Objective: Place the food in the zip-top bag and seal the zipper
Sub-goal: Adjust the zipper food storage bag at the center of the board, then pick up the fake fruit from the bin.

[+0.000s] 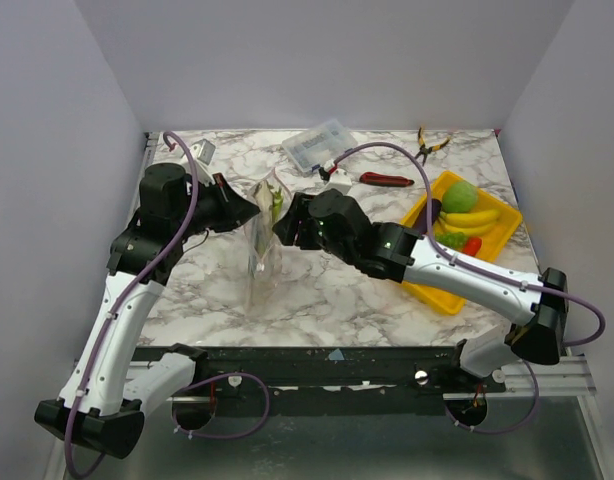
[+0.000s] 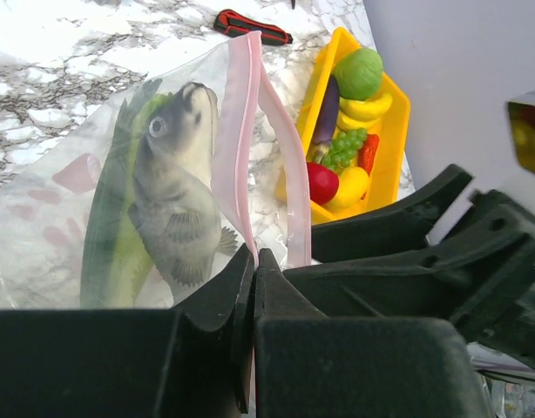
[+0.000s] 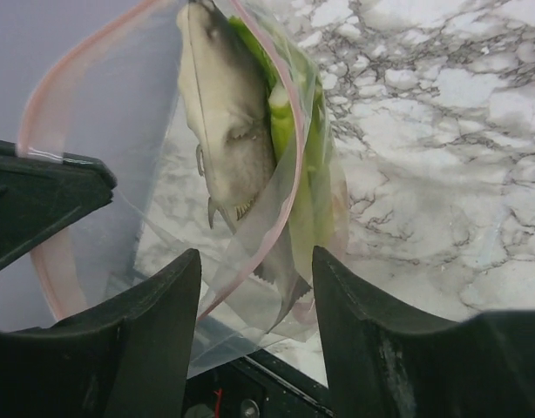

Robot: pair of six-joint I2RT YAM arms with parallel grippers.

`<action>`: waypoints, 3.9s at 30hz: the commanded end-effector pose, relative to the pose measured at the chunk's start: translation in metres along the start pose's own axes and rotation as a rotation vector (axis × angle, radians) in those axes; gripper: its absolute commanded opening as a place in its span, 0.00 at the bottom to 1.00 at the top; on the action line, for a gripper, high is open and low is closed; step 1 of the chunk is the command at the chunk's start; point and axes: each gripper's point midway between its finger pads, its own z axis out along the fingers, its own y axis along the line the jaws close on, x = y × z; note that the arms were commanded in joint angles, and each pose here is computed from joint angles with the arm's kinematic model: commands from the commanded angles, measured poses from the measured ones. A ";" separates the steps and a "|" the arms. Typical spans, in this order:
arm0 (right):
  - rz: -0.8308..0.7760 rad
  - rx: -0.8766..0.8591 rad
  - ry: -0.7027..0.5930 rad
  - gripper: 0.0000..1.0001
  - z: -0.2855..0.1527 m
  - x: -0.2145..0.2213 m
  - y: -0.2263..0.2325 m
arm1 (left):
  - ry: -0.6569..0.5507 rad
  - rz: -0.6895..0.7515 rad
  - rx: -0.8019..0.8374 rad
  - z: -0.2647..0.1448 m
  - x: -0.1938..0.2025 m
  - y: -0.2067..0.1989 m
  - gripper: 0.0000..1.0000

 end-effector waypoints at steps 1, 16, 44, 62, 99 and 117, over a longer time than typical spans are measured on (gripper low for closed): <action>0.022 -0.026 0.055 0.51 0.013 0.015 0.011 | -0.047 0.034 -0.009 -0.010 -0.005 -0.002 0.00; -0.050 -0.065 -0.040 0.00 -0.025 -0.048 0.026 | -0.230 0.053 -0.366 -0.049 -0.039 0.047 0.00; -0.115 0.282 -0.133 0.61 -0.057 -0.096 -0.108 | -0.102 0.063 -0.137 -0.011 -0.023 0.018 0.00; 0.314 0.935 -0.212 0.73 -0.106 -0.084 -0.422 | 0.057 0.091 0.036 0.016 0.007 0.006 0.00; 0.634 1.067 -0.212 0.62 -0.085 -0.081 -0.570 | 0.141 0.082 0.105 0.023 0.029 0.006 0.00; 0.592 0.982 -0.216 0.28 -0.094 -0.096 -0.541 | 0.142 0.082 0.108 0.023 0.029 0.005 0.00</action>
